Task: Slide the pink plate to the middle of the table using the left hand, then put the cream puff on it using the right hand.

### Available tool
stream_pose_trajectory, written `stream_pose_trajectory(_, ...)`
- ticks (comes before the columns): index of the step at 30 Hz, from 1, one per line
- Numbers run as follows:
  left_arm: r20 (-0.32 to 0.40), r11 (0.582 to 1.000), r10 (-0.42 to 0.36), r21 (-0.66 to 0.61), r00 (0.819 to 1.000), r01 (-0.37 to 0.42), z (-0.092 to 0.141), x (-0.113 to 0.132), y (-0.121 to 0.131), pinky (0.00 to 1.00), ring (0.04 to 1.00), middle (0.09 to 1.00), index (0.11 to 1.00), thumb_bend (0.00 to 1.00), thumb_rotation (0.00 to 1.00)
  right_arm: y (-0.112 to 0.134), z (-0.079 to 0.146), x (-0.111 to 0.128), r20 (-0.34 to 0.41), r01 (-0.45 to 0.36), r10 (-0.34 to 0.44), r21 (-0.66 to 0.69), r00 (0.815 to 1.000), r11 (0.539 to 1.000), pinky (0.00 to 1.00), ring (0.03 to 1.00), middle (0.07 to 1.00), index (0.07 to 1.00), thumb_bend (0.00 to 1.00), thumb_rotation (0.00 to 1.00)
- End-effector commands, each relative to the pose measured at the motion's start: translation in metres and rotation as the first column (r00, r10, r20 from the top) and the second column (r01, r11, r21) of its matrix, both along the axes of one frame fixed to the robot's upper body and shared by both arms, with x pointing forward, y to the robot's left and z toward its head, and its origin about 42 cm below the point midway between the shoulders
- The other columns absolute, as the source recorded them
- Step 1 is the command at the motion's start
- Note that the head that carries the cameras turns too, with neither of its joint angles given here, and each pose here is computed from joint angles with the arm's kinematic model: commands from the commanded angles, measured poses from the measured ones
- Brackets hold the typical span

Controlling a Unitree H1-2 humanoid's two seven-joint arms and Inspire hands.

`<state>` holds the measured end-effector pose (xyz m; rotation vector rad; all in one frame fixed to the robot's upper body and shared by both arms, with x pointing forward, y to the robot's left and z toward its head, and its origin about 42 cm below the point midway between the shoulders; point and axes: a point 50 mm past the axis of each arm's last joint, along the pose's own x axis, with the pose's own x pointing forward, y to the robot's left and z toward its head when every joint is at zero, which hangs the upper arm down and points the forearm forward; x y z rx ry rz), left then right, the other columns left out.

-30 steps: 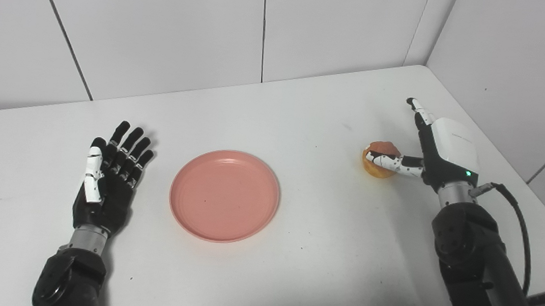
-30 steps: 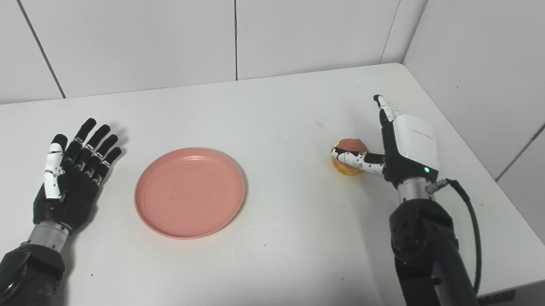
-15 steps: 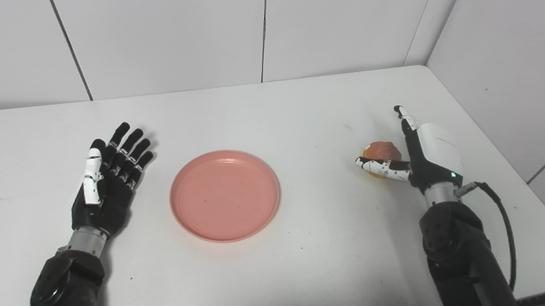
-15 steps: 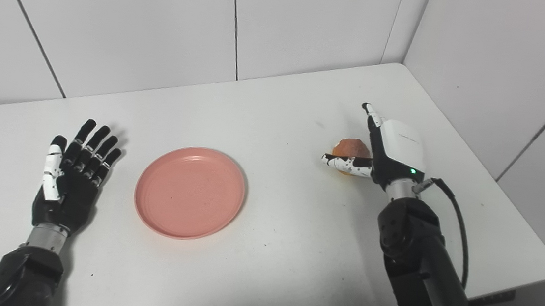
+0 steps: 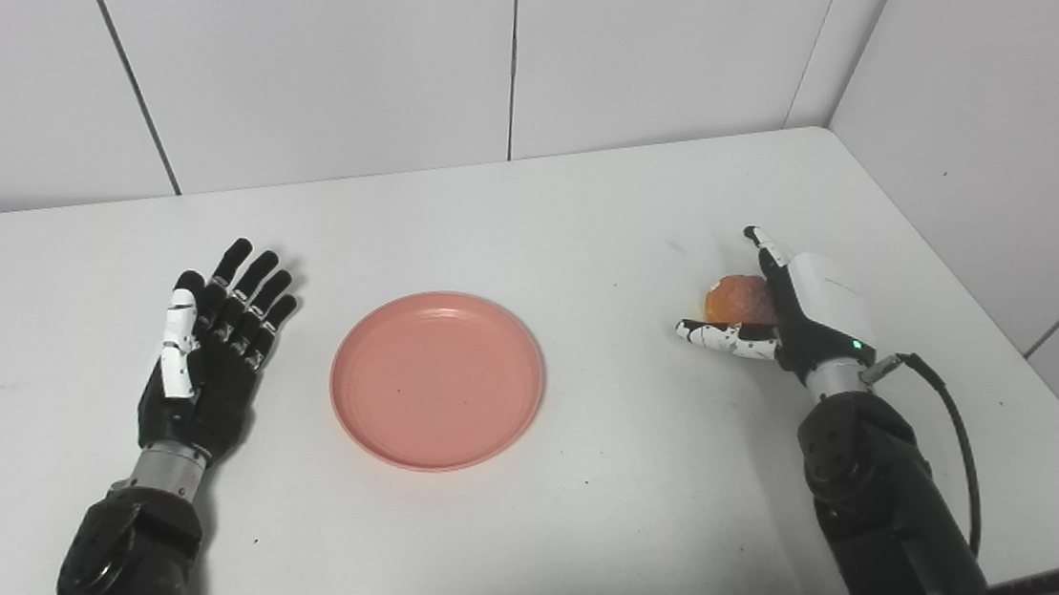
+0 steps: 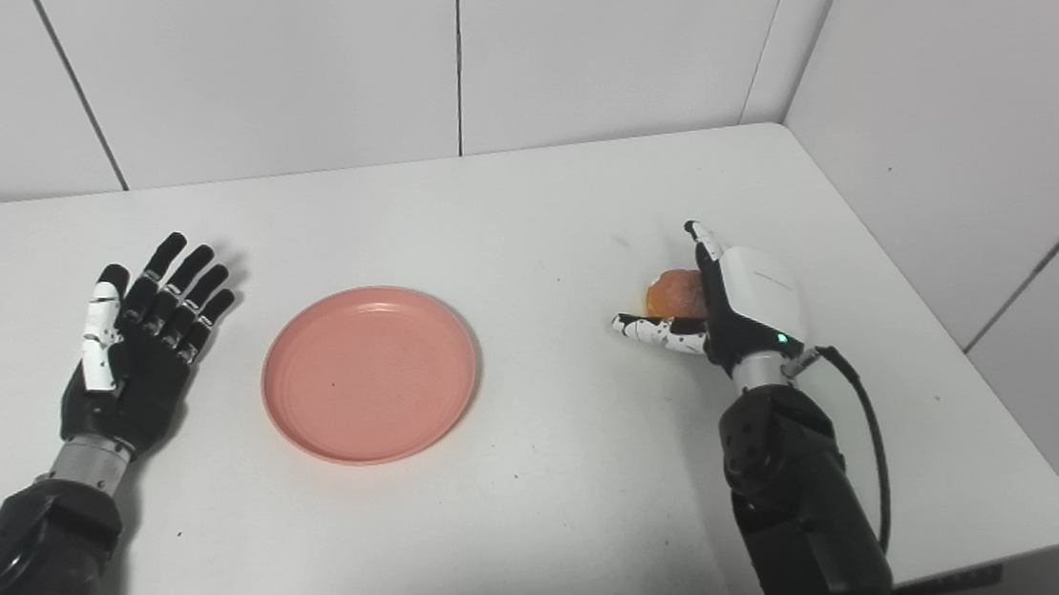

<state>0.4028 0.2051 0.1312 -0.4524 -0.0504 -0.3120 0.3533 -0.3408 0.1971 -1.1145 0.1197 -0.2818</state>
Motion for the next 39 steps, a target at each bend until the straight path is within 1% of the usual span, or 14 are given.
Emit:
stream_pose_trajectory(1, -0.150, 1.000, 0.015, 0.008, 0.989, -0.014, -0.044, -0.027, 0.015, 0.95, 0.933, 0.925, 0.918, 0.44, 1.00, -0.008, 0.019, 0.009, 0.076, 0.017, -0.014, -0.036, 0.997, 0.999, 0.73, 0.855, 0.898, 0.910, 0.87, 0.54)
stream_pose_trajectory(12, -0.147, 1.000, 0.012, 0.009, 0.989, -0.011, -0.043, -0.027, 0.016, 0.95, 0.930, 0.921, 0.914, 0.44, 1.00, -0.017, 0.014, 0.011, 0.043, 0.042, -0.041, -0.026, 0.998, 0.999, 0.67, 0.819, 0.884, 0.901, 0.84, 0.48)
stream_pose_trajectory(16, -0.142, 1.000, 0.008, 0.014, 0.990, -0.006, -0.042, -0.027, 0.015, 0.94, 0.926, 0.920, 0.915, 0.45, 1.00, -0.018, 0.014, 0.013, 0.049, 0.043, -0.042, -0.007, 0.998, 0.999, 0.66, 0.791, 0.852, 0.859, 0.82, 0.39)
stream_pose_trajectory(17, -0.140, 1.000, 0.006, 0.014, 0.990, -0.004, -0.042, -0.027, 0.015, 0.95, 0.931, 0.925, 0.919, 0.45, 1.00, -0.018, 0.014, 0.013, 0.053, 0.040, -0.040, -0.003, 0.998, 0.999, 0.64, 0.763, 0.817, 0.825, 0.80, 0.34)
stream_pose_trajectory(18, -0.139, 1.000, 0.005, 0.013, 0.990, -0.003, -0.042, -0.027, 0.015, 0.95, 0.933, 0.927, 0.920, 0.45, 1.00, -0.019, 0.015, 0.014, 0.055, 0.033, -0.034, 0.006, 0.998, 0.999, 0.64, 0.756, 0.808, 0.817, 0.80, 0.33)
stream_pose_trajectory(19, -0.139, 1.000, 0.006, 0.013, 0.990, -0.004, -0.042, -0.027, 0.014, 0.95, 0.933, 0.926, 0.919, 0.45, 1.00, -0.020, 0.015, 0.014, 0.056, 0.029, -0.030, 0.013, 0.998, 0.999, 0.52, 0.626, 0.695, 0.787, 0.78, 0.29)
stream_pose_trajectory(20, -0.138, 1.000, 0.006, 0.013, 0.990, -0.004, -0.041, -0.027, 0.014, 0.95, 0.933, 0.925, 0.919, 0.45, 1.00, -0.021, 0.014, 0.015, 0.053, 0.025, -0.026, 0.014, 0.998, 1.000, 0.46, 0.560, 0.637, 0.771, 0.77, 0.27)
stream_pose_trajectory(21, -0.138, 1.000, 0.007, 0.014, 0.990, -0.005, -0.041, -0.027, 0.014, 0.95, 0.933, 0.925, 0.919, 0.45, 1.00, -0.023, 0.013, 0.016, 0.048, 0.022, -0.023, 0.009, 0.999, 1.000, 0.43, 0.525, 0.603, 0.739, 0.77, 0.26)
stream_pose_trajectory(22, -0.138, 1.000, 0.007, 0.015, 0.990, -0.005, -0.041, -0.028, 0.014, 0.95, 0.933, 0.926, 0.919, 0.45, 1.00, -0.024, 0.013, 0.018, 0.045, 0.020, -0.020, 0.003, 0.999, 1.000, 0.40, 0.492, 0.560, 0.636, 0.76, 0.22)
stream_pose_trajectory(23, -0.137, 1.000, 0.006, 0.014, 0.990, -0.004, -0.041, -0.028, 0.014, 0.95, 0.933, 0.926, 0.919, 0.45, 1.00, -0.024, 0.012, 0.019, 0.044, 0.018, -0.018, -0.002, 0.999, 1.000, 0.39, 0.480, 0.544, 0.583, 0.71, 0.20)
stream_pose_trajectory(24, -0.137, 1.000, 0.006, 0.011, 0.991, -0.004, -0.041, -0.028, 0.013, 0.95, 0.934, 0.927, 0.920, 0.45, 1.00, -0.025, 0.011, 0.019, 0.044, 0.016, -0.016, -0.005, 0.999, 1.000, 0.37, 0.460, 0.523, 0.525, 0.60, 0.16)
stream_pose_trajectory(26, -0.136, 1.000, 0.005, 0.007, 0.991, -0.004, -0.041, -0.027, 0.013, 0.95, 0.936, 0.930, 0.922, 0.45, 1.00, -0.025, 0.010, 0.021, 0.040, 0.016, -0.016, -0.005, 0.999, 1.000, 0.34, 0.427, 0.498, 0.494, 0.54, 0.14)
stream_pose_trajectory(32, -0.133, 1.000, 0.001, 0.003, 0.991, -0.001, -0.040, -0.027, 0.012, 0.95, 0.940, 0.935, 0.925, 0.46, 1.00, -0.026, 0.008, 0.021, 0.009, 0.002, -0.002, 0.000, 1.000, 1.000, 0.31, 0.391, 0.458, 0.487, 0.51, 0.14)
stream_pose_trajectory(39, -0.133, 1.000, 0.003, 0.011, 0.991, -0.001, -0.040, -0.028, 0.010, 0.96, 0.942, 0.939, 0.925, 0.45, 1.00, -0.028, 0.011, 0.018, 0.026, -0.003, 0.003, 0.026, 1.000, 1.000, 0.33, 0.410, 0.477, 0.488, 0.51, 0.13)
